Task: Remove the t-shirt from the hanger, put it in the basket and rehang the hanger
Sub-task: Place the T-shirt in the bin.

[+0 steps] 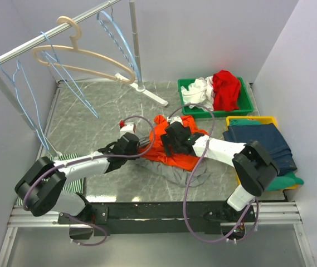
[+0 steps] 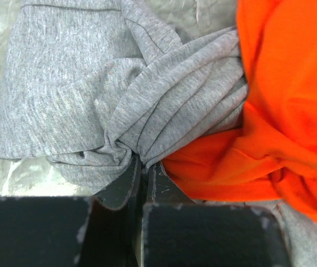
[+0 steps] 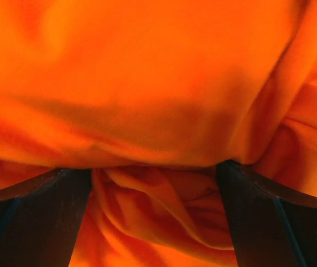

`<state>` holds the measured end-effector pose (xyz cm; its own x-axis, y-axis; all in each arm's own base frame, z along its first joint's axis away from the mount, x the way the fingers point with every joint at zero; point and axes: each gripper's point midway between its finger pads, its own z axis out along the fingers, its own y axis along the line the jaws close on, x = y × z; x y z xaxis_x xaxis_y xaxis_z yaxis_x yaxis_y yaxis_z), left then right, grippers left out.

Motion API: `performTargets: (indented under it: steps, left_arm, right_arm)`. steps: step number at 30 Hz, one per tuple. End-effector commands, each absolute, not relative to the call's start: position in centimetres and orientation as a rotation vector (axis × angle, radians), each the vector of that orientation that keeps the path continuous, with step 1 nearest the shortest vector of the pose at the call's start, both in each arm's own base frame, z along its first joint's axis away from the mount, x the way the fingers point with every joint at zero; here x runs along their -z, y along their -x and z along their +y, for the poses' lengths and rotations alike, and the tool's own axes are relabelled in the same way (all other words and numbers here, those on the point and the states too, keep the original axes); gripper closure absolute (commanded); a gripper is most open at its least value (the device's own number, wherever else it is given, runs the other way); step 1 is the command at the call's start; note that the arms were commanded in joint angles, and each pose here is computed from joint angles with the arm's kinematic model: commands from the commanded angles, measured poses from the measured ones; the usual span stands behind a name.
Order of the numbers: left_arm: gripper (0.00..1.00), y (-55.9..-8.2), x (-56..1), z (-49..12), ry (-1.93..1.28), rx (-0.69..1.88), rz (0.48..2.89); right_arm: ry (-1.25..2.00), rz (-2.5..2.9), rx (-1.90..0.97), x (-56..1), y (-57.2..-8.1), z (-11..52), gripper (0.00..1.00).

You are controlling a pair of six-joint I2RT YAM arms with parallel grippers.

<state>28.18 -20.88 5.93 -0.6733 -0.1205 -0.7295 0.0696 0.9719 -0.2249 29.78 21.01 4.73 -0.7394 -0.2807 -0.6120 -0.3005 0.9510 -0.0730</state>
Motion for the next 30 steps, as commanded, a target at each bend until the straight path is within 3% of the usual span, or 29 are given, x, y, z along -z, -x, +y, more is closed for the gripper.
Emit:
performTargets:
  steps: [1,4,6,11,16,21,26,30]
  left_arm:
    - [0.99,-27.8,-6.4,-19.7,0.061,0.274,2.271]
    - [0.99,-27.4,-6.3,-19.1,0.072,0.252,2.275]
    - [0.99,-27.1,-6.1,-18.6,0.077,0.238,2.282]
    - [0.99,-26.8,-6.1,-18.2,0.084,0.233,2.279]
    - [0.98,-26.9,-6.4,-18.3,0.091,0.249,2.272]
    - [0.72,-26.8,-6.4,-18.3,0.092,0.257,2.270]
    - [0.26,-26.8,-6.2,-18.5,0.091,0.264,2.273]
    - [0.19,-26.8,-5.9,-18.7,0.087,0.270,2.281]
  right_arm:
    - [0.216,2.386,0.106,-6.1,-32.0,18.3,0.07]
    - [0.151,2.374,0.077,-6.7,-32.1,17.0,0.20]
    - [0.114,2.348,0.056,-7.8,-32.1,16.2,0.34]
    - [0.065,2.335,0.029,-9.4,-33.0,14.6,1.00]
    - [0.018,2.259,0.028,-12.7,-35.0,14.1,1.00]
    - [-0.068,2.092,0.003,-20.2,-37.5,12.8,1.00]
    - [-0.101,1.874,-0.074,-30.2,-39.2,12.2,1.00]
    - [-0.128,1.773,-0.071,-35.0,-40.2,11.4,1.00]
